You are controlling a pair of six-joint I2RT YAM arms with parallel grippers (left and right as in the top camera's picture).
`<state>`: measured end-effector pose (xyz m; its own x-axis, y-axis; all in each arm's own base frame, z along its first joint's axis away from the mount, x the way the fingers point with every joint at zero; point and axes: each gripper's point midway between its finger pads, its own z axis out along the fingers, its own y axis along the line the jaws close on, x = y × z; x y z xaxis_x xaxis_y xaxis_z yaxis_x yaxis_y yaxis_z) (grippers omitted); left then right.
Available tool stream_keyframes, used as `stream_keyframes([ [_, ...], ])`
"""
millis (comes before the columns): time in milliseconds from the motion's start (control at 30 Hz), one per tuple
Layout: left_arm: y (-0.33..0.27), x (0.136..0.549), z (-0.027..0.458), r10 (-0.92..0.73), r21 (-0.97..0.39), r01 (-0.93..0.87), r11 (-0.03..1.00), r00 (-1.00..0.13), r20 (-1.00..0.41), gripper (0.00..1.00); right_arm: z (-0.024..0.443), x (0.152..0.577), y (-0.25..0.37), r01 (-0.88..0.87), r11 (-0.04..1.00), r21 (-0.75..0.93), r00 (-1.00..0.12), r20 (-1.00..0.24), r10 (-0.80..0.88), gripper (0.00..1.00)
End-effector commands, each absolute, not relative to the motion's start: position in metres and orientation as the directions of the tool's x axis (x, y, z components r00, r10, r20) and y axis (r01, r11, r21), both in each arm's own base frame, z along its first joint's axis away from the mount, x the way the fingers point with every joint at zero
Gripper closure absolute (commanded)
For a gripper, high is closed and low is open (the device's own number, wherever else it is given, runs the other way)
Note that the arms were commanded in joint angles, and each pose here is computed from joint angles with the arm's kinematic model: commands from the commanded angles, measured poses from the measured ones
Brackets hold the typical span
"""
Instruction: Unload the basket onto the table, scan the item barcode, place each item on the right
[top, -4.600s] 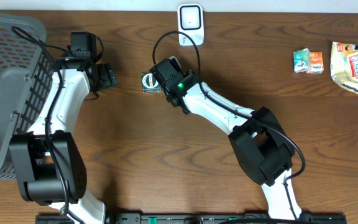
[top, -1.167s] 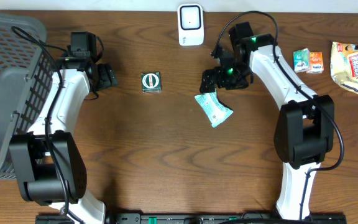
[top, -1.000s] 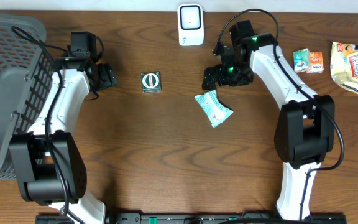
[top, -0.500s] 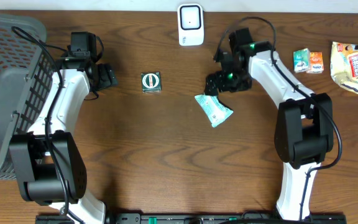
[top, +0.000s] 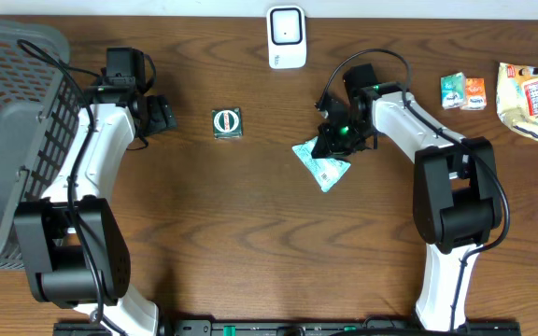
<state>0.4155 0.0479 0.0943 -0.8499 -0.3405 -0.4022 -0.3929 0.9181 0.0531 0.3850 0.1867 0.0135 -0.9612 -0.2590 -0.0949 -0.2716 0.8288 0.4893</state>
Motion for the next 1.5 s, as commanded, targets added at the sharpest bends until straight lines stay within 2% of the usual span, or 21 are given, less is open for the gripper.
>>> stream_keyframes([
  [0,0.049,0.414,0.092,-0.328,0.065,-0.383,0.921,-0.857,-0.397,0.03,0.014,0.376,0.195,-0.260,0.796,0.547,-0.962,-0.073,-0.264,0.99],
  [67,0.049,0.414,0.092,-0.328,0.065,-0.383,0.921,-0.857,-0.397,0.03,0.019,0.377,0.201,-0.261,0.774,0.578,-0.962,-0.083,-0.262,0.99],
  [200,0.049,0.414,0.092,-0.328,0.065,-0.383,0.921,-0.857,-0.397,0.02,0.048,0.387,0.216,-0.256,0.662,0.705,-0.963,-0.127,-0.237,0.99],
  [367,0.049,0.414,0.092,-0.328,0.065,-0.383,0.921,-0.857,-0.397,0.03,0.101,0.403,0.224,-0.251,0.439,0.862,-0.966,-0.192,-0.176,0.99],
  [433,0.049,0.414,0.092,-0.328,0.065,-0.383,0.921,-0.857,-0.398,0.02,0.124,0.408,0.224,-0.268,0.318,0.910,-0.961,-0.230,-0.152,0.99],
  [467,0.049,0.414,0.092,-0.328,0.065,-0.383,0.921,-0.857,-0.397,0.02,0.142,0.412,0.223,-0.292,0.221,0.931,-0.954,-0.268,-0.133,0.99],
  [567,0.049,0.414,0.092,-0.328,0.065,-0.383,0.921,-0.857,-0.397,0.02,0.159,0.420,0.217,-0.342,0.149,0.928,-0.938,-0.328,-0.107,0.99],
  [667,0.049,0.414,0.092,-0.328,0.065,-0.383,0.921,-0.857,-0.397,0.03,0.167,0.427,0.209,-0.369,0.185,0.911,-0.929,-0.359,-0.086,0.99],
  [833,0.049,0.414,0.092,-0.328,0.065,-0.383,0.921,-0.857,-0.397,0.02,0.168,0.440,0.195,-0.332,0.434,0.837,-0.935,-0.354,-0.032,0.99],
  [900,0.049,0.414,0.092,-0.328,0.065,-0.383,0.921,-0.857,-0.397,0.02,0.186,0.443,0.190,-0.350,0.510,0.786,-0.916,-0.401,-0.011,0.99],
  [1033,0.049,0.414,0.092,-0.328,0.065,-0.383,0.921,-0.857,-0.397,0.02,0.214,0.441,0.183,-0.354,0.590,0.726,-0.890,-0.455,0.026,0.99],
  [1233,0.049,0.414,0.092,-0.328,0.065,-0.383,0.921,-0.857,-0.397,0.02,0.250,0.421,0.192,-0.383,0.599,0.703,-0.869,-0.493,0.023,0.99],
  [1467,0.049,0.414,0.092,-0.328,0.065,-0.383,0.921,-0.857,-0.398,0.02,0.250,0.417,0.201,-0.248,0.586,0.772,-0.922,-0.374,0.103,0.99],
])
